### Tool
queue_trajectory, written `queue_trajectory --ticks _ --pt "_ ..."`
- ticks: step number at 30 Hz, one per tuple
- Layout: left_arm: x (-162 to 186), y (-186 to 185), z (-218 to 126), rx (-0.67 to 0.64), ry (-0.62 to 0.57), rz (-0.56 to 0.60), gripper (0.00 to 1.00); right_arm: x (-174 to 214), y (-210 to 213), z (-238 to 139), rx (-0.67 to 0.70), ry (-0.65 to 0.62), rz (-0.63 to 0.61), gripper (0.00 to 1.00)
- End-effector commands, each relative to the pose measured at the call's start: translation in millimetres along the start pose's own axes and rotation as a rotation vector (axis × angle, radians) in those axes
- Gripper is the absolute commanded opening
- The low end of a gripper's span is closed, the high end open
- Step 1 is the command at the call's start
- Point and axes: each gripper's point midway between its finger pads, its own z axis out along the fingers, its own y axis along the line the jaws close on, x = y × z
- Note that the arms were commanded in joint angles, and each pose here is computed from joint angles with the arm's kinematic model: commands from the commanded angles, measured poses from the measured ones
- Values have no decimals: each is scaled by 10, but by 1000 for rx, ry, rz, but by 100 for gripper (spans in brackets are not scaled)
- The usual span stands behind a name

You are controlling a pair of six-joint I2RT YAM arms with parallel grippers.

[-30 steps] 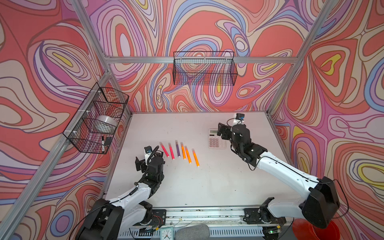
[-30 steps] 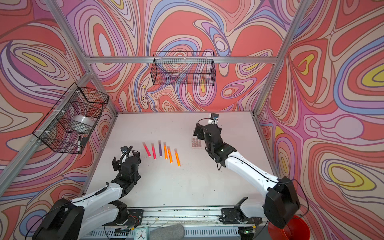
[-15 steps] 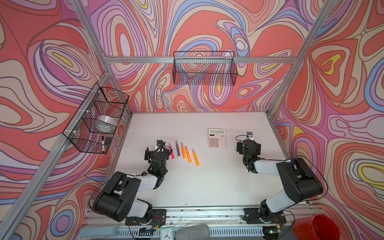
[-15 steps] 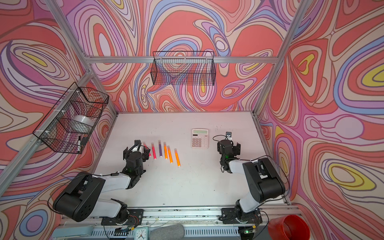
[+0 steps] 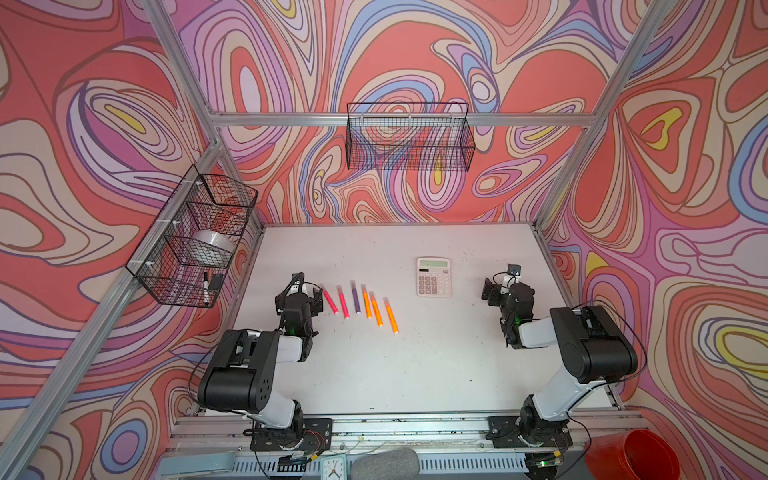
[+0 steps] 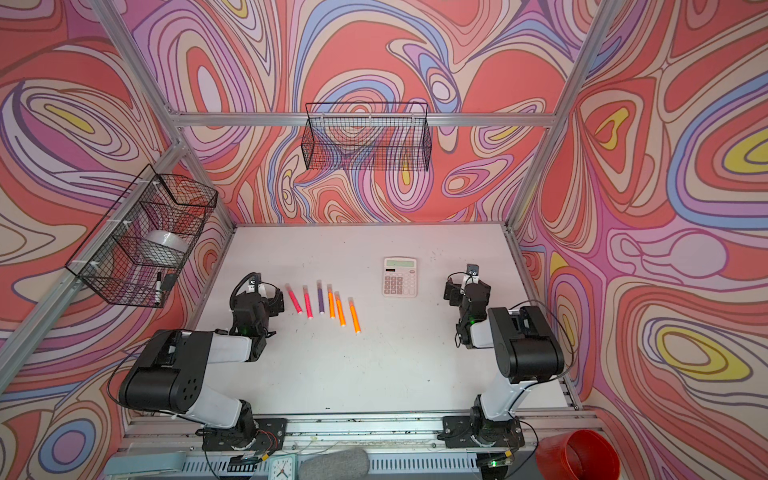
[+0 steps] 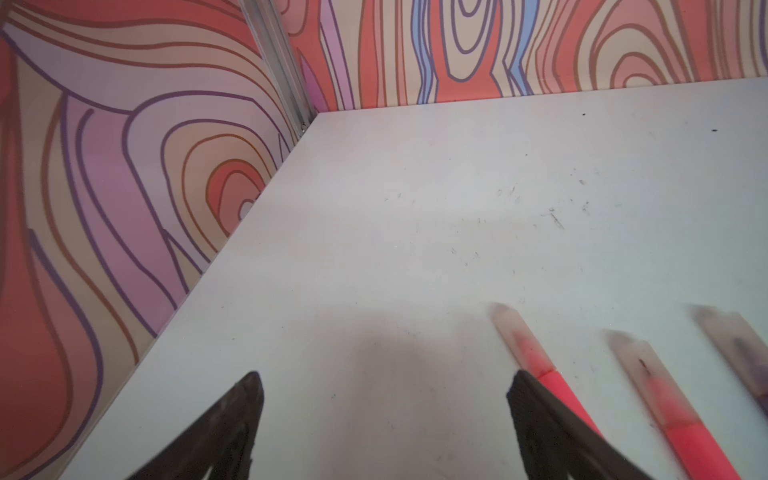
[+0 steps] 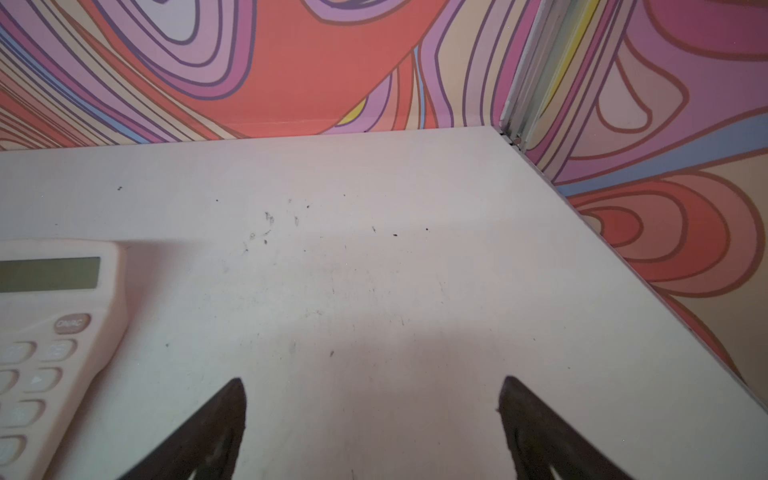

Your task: Insert the pens into the pen caps

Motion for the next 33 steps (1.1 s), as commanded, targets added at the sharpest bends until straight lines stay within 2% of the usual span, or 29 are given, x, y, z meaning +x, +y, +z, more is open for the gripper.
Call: queue_trajectory --ticks 1,33 --pt "-28 -107 17 64 -4 -47 100 -85 74 23 -41 -28 12 98" --pt "-37 -124 25 73 -7 -39 100 -80 75 20 -41 -28 12 98"
